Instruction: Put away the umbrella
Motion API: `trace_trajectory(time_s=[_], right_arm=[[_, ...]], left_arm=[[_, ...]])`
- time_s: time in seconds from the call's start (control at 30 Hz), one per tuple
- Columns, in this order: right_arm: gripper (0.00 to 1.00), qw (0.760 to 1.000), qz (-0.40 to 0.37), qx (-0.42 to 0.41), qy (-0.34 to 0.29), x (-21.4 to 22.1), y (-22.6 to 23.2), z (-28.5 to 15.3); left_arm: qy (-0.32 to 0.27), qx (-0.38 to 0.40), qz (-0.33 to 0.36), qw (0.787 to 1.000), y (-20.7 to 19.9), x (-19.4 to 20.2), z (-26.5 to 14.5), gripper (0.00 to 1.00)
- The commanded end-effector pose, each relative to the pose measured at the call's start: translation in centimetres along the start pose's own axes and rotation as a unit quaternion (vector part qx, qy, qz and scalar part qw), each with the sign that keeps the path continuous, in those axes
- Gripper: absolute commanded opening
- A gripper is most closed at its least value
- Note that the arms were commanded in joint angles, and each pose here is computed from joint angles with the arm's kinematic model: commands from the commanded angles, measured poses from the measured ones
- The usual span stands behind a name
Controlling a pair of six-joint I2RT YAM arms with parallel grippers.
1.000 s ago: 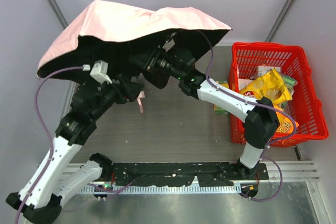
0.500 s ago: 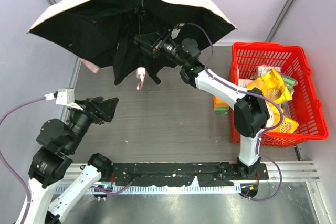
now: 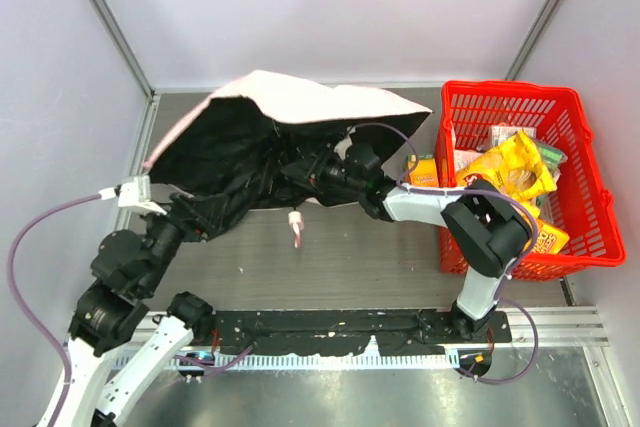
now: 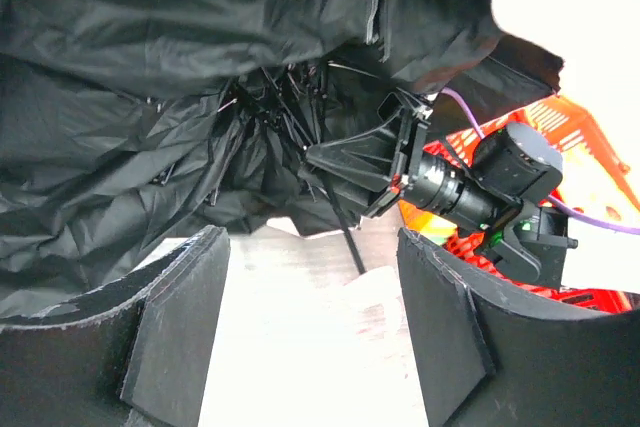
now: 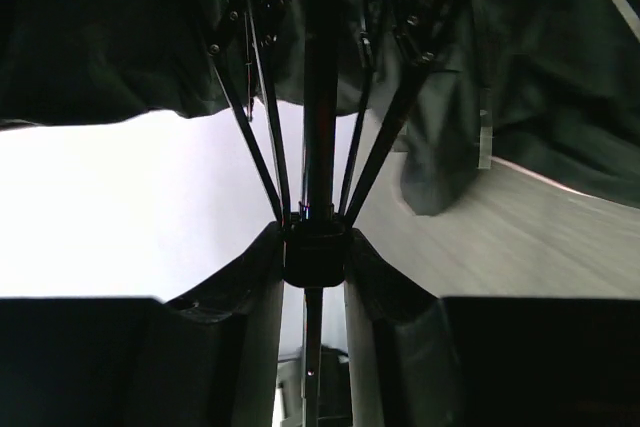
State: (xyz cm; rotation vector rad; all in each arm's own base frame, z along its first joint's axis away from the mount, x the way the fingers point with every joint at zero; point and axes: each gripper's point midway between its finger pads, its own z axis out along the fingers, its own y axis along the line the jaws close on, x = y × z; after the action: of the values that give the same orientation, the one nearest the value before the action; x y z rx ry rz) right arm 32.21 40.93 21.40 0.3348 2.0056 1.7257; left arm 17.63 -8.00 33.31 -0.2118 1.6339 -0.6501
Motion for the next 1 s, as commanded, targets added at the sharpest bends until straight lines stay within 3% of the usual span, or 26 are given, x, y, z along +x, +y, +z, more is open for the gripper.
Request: trace_trajectory(time_s=[0.0, 0.1, 0.2, 0.33, 0.5, 0.77, 0.83, 0.97], right_arm=[[0.0, 0.999, -0.044, -0.012, -0.008, -0.6, -4.1, -1.0], [0.0, 0.999, -0.044, 0.01, 0.026, 1.1, -8.3, -1.1], [0.01, 0.997, -0.061, 0.01, 0.039, 1.9, -9.7, -1.4], [0.0, 0.995, -0.085, 0.003, 0.057, 1.8, -8.6, -0.9], [0.0, 0.988, -0.136, -0.051, 0.055, -0.4, -1.5, -1.6], [0.01, 0.965, -0.221, -0.14, 0.038, -3.7, 9.1, -5.4], [0.0, 0.957, -0.246, -0.151, 0.038, -3.7, 11.0, -6.4], [0.0, 0.948, -0.263, -0.18, 0.023, -4.5, 14.7, -8.3]], left_arm=[[0.046, 0.003, -0.05, 0.998, -0.5, 2.7, 1.8, 0.71], [0.077, 0.0, -0.087, 0.993, 0.1, 5.9, 2.9, 0.7], [0.099, -0.009, -0.121, 0.988, 0.9, 8.6, 3.8, 0.69], [0.127, -0.03, -0.142, 0.981, 1.9, 11.2, 4.9, 0.69], [0.149, -0.048, -0.133, 0.979, 1.7, 11.1, 5.4, 0.69], [0.086, -0.01, -0.15, 0.985, 0.2, 7.7, 4.7, 0.67], [0.075, -0.001, -0.167, 0.983, -0.2, 7.1, 4.6, 0.71], [0.06, 0.003, -0.211, 0.976, -0.5, 6.4, 4.4, 0.89]])
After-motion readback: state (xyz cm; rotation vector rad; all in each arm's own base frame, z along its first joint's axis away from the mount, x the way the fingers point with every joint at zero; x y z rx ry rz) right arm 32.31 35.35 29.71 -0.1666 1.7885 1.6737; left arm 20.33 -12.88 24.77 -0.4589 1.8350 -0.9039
